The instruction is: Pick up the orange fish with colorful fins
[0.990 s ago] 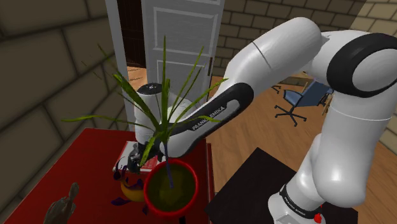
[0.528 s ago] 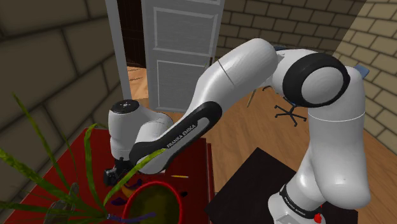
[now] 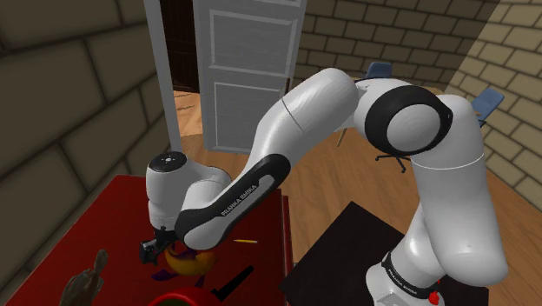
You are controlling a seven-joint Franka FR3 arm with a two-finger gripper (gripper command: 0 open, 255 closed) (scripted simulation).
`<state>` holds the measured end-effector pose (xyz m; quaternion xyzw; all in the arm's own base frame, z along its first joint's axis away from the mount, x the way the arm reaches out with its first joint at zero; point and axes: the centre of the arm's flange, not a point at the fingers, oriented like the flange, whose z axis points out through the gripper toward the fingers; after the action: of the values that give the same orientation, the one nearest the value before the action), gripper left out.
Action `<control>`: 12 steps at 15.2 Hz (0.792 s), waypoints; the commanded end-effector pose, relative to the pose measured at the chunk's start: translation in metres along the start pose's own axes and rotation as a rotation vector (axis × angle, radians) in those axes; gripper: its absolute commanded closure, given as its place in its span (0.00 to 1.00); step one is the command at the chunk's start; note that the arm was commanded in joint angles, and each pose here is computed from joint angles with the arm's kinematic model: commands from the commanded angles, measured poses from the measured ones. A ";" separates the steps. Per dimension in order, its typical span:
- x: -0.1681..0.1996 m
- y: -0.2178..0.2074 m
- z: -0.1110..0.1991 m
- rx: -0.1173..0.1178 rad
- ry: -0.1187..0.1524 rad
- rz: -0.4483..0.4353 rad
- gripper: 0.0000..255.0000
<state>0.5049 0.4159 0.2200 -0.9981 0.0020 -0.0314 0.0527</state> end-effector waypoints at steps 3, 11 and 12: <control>0.000 0.000 0.007 0.000 0.000 0.000 1.00; 0.000 0.000 0.007 0.000 0.000 0.000 1.00; 0.000 0.000 0.008 0.000 0.000 0.000 1.00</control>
<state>0.5054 0.4174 0.2133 -0.9980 0.0012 -0.0321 0.0538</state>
